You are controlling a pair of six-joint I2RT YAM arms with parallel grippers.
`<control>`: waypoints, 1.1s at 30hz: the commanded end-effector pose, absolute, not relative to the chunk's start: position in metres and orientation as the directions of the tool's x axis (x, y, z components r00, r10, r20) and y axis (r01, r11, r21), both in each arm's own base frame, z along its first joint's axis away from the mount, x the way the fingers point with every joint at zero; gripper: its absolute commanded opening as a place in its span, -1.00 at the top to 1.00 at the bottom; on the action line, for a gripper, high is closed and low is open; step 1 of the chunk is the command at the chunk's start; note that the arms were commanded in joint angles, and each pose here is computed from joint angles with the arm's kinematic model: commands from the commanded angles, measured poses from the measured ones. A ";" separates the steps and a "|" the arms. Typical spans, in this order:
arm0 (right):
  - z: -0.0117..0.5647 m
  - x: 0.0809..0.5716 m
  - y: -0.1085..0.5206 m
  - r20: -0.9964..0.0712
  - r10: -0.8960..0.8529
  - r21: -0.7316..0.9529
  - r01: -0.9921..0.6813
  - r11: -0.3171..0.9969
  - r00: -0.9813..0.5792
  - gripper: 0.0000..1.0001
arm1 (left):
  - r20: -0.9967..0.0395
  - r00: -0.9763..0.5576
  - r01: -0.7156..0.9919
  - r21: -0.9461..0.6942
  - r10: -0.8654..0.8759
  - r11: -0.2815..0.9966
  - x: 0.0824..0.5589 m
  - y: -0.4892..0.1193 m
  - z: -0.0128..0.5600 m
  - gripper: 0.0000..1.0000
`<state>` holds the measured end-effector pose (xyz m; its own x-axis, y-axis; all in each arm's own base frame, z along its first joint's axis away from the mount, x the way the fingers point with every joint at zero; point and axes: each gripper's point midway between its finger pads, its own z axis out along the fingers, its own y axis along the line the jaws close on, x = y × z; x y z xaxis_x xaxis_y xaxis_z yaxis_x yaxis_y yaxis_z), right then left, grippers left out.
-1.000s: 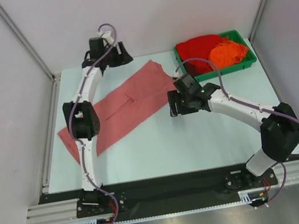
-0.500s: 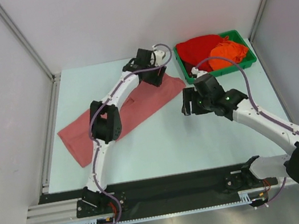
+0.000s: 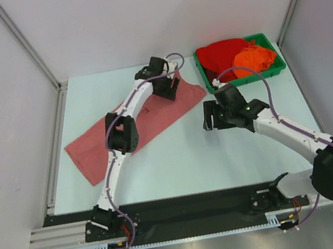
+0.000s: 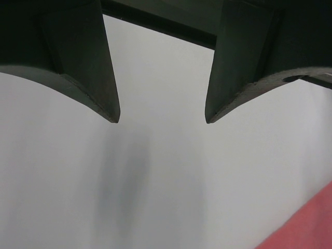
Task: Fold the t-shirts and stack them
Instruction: Fold the tshirt
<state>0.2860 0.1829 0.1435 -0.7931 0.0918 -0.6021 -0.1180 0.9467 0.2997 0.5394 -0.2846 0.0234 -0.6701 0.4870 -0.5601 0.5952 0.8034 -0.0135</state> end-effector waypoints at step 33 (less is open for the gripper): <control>0.101 0.320 0.559 -0.798 -0.336 0.258 -0.787 0.560 -0.501 -0.52 | -0.876 -0.415 0.019 -0.278 -0.245 0.960 0.515 -0.039 0.365 -0.80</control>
